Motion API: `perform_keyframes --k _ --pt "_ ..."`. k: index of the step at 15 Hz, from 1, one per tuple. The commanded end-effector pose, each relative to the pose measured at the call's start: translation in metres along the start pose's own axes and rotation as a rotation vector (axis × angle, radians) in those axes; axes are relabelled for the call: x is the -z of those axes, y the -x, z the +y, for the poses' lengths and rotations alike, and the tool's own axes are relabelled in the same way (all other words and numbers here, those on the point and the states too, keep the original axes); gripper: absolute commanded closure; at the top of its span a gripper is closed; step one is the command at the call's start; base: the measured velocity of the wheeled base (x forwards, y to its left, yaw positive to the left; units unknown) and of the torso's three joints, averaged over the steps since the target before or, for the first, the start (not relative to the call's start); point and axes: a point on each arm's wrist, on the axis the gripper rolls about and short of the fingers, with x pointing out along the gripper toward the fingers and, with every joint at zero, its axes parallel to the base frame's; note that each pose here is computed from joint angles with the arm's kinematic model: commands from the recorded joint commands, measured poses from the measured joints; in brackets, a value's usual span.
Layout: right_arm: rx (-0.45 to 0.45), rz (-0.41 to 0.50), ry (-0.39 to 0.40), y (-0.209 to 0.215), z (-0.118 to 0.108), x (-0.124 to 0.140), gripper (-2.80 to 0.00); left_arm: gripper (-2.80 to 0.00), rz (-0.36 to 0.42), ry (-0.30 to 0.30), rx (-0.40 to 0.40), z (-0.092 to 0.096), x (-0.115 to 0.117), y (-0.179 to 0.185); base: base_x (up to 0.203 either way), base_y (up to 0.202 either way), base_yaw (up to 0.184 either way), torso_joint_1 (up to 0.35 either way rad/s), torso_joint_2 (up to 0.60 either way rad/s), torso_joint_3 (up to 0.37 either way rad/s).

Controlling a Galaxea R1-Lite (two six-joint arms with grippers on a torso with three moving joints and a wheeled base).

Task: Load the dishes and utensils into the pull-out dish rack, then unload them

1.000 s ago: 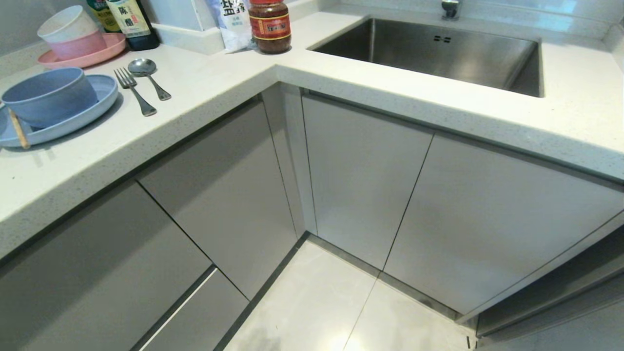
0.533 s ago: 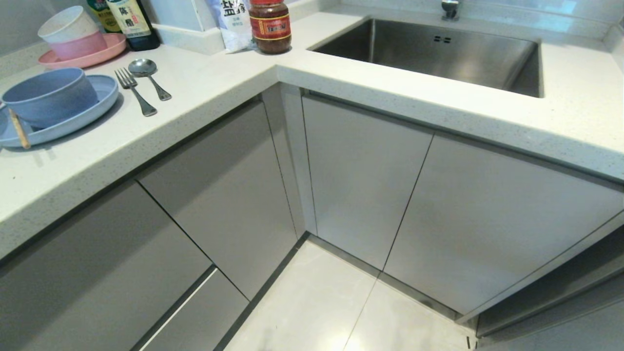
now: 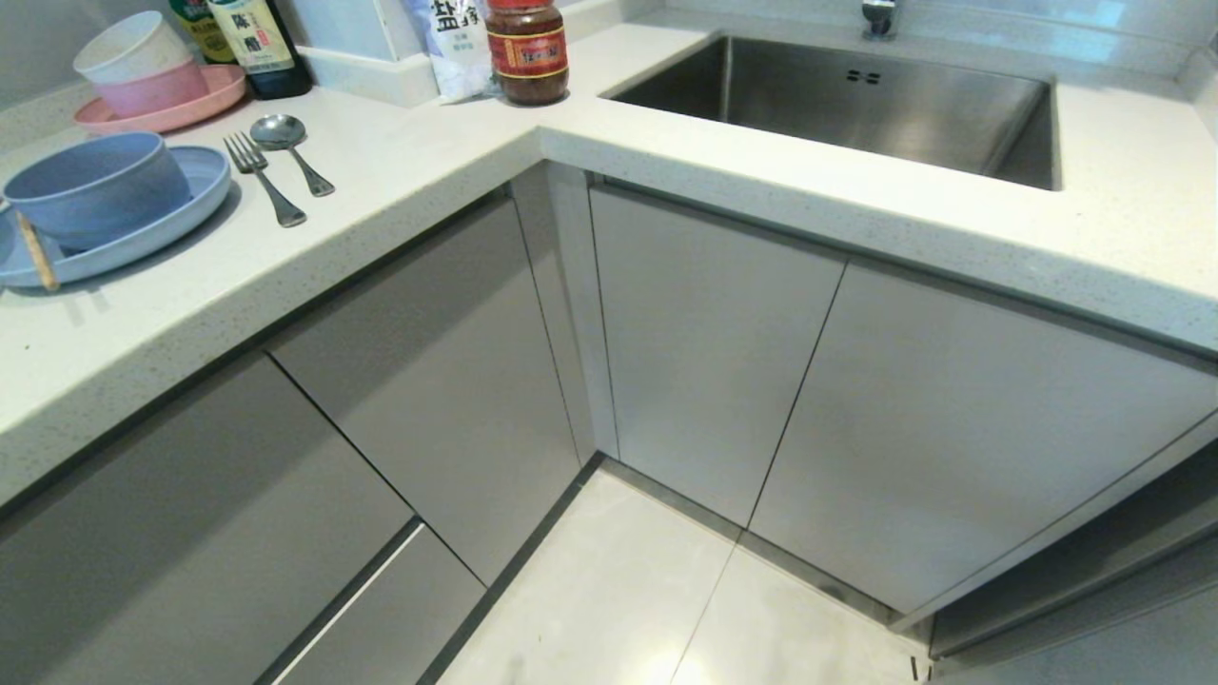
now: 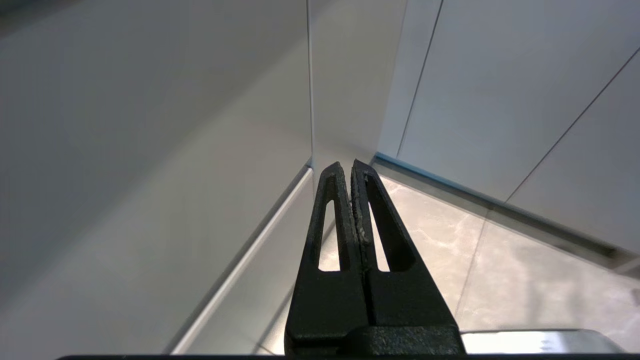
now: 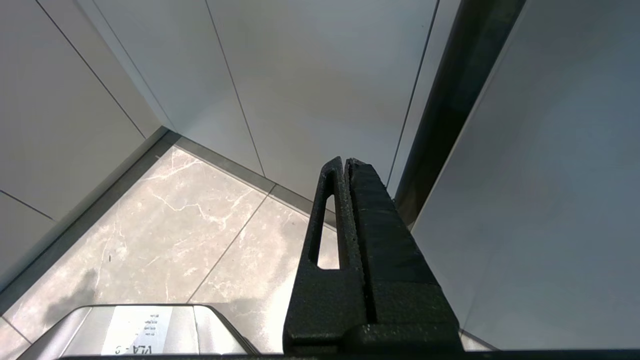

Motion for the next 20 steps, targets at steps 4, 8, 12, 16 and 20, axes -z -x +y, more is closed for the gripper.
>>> perform_keyframes --k 4,8,12,16,20 --pt "0.000 -0.003 0.000 0.0002 0.0000 0.0005 0.00 0.00 0.020 0.015 -0.001 -0.0002 0.0054 -0.0013 0.000 0.000 0.000 0.000 0.00 0.000" --pt "0.000 -0.003 -0.001 0.0002 0.0000 0.0005 0.00 0.00 0.019 0.024 -0.006 0.0000 0.0050 -0.0012 0.000 0.000 0.000 0.000 0.00 0.000" --pt "0.000 -0.003 -0.001 0.0002 0.0000 0.0005 0.00 0.00 0.019 0.023 -0.006 0.0000 0.0050 -0.0012 0.000 0.000 0.000 0.005 0.00 0.116" --pt "0.000 -0.003 0.000 0.0002 0.0000 0.0005 0.00 0.00 0.019 0.017 -0.002 -0.0001 0.0050 -0.0012 0.000 0.000 0.000 0.004 0.00 0.199" --pt "0.000 -0.003 0.000 0.0002 0.0000 0.0005 0.00 0.00 0.019 0.020 -0.001 -0.0001 0.0050 -0.0012 0.000 0.000 0.000 0.002 0.00 0.203"
